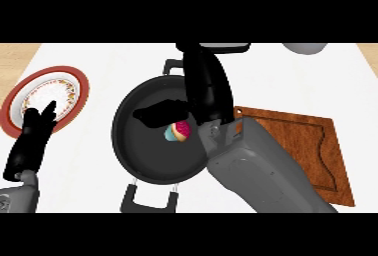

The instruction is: Pick the cupcake from the cutting board and place it in the pot

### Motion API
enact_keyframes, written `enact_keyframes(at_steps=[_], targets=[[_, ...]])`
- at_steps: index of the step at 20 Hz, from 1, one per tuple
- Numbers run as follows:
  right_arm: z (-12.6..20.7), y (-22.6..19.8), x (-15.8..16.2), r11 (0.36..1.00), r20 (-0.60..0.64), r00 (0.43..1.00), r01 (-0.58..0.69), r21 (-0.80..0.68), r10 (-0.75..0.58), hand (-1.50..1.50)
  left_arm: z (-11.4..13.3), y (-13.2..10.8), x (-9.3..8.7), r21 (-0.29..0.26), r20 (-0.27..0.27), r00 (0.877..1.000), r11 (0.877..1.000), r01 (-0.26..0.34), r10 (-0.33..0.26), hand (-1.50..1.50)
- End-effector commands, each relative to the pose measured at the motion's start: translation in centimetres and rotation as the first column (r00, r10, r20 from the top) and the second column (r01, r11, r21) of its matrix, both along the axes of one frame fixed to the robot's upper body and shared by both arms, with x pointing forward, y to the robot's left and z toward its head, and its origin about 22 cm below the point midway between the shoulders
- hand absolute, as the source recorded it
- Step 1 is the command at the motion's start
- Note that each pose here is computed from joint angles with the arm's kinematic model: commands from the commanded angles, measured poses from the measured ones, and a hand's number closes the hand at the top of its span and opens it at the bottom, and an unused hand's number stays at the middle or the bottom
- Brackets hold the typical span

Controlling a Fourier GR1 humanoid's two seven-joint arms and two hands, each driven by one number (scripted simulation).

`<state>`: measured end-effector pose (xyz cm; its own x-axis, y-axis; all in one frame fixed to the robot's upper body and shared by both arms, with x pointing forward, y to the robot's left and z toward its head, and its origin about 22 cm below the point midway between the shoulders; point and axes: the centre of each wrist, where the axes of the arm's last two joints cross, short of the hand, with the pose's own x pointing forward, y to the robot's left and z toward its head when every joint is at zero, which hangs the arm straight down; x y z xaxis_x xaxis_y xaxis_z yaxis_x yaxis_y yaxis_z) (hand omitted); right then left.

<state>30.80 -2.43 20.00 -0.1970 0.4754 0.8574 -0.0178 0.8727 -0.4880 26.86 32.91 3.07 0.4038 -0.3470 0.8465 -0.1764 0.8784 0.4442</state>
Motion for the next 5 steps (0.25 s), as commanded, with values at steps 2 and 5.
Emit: enact_keyframes(at_steps=[2, 5], targets=[[-0.8, -3.4, -0.1, 0.977, 0.056, 0.991, 0.111, 0.184, -0.123, -1.5, -0.2, 1.5, -0.3, 0.008, -0.008, 1.0, 1.0, -0.022, 0.022, 0.0], [-0.7, -7.6, 1.0, 0.965, 0.058, 0.981, 0.173, 0.198, -0.187, -1.5, 0.1, 0.1, -1.2, 0.005, 0.003, 1.0, 1.0, -0.015, 0.015, 0.0]])
